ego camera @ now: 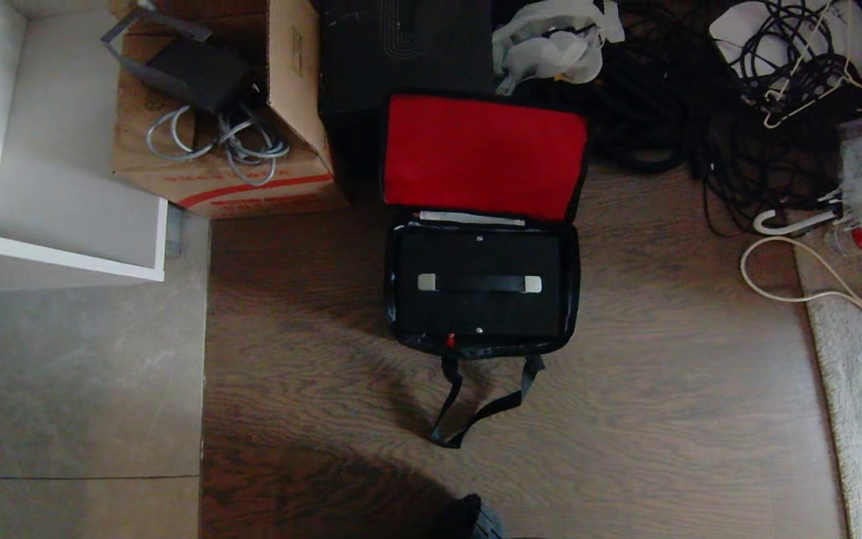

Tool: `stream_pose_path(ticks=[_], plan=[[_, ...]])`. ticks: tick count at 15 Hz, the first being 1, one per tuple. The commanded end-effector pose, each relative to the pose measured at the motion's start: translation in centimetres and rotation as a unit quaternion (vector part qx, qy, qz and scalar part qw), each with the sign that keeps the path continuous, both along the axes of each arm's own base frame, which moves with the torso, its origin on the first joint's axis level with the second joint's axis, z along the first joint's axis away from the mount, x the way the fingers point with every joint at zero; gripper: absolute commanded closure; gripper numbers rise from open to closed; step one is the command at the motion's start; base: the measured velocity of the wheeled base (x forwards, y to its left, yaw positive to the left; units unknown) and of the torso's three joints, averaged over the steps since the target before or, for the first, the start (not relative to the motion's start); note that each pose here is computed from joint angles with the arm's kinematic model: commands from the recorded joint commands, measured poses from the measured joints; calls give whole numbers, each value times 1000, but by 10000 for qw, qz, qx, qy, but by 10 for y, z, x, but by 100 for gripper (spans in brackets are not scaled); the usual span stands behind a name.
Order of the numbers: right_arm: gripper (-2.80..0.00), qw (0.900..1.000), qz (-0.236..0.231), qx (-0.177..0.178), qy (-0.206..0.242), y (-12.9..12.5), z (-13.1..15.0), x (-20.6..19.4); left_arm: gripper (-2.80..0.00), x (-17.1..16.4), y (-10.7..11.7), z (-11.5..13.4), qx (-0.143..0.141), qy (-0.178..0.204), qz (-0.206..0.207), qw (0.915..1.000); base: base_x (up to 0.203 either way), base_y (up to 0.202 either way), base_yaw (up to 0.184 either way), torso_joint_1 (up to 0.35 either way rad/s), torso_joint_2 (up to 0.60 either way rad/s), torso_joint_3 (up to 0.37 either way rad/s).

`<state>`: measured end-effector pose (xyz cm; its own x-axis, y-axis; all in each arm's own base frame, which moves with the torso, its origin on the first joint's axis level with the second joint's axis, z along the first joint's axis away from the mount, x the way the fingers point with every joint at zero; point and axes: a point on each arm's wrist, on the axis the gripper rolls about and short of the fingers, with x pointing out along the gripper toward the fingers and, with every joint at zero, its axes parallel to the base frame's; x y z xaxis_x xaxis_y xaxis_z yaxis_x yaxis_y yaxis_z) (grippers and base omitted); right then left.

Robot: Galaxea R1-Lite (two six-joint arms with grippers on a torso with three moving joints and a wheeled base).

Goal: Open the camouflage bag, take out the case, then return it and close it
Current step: Grip the handle

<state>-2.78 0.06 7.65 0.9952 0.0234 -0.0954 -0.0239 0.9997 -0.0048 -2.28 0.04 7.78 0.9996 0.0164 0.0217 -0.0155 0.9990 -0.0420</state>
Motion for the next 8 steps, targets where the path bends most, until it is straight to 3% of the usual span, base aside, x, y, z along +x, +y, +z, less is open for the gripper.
stream_pose_path(ticks=[1,3,8], plan=[[0,10000,6,-2,13,0,0,0,0,1,0,-3,1,47,-1,10000,163,-167,-4,-1,5,2],[0,10000,6,-2,13,0,0,0,0,1,0,-3,1,53,-2,10000,53,-88,-4,1,2,1],[0,10000,3,-2,13,0,0,0,0,1,0,-3,-6,55,1,10000,0,0,0,0,0,0]])
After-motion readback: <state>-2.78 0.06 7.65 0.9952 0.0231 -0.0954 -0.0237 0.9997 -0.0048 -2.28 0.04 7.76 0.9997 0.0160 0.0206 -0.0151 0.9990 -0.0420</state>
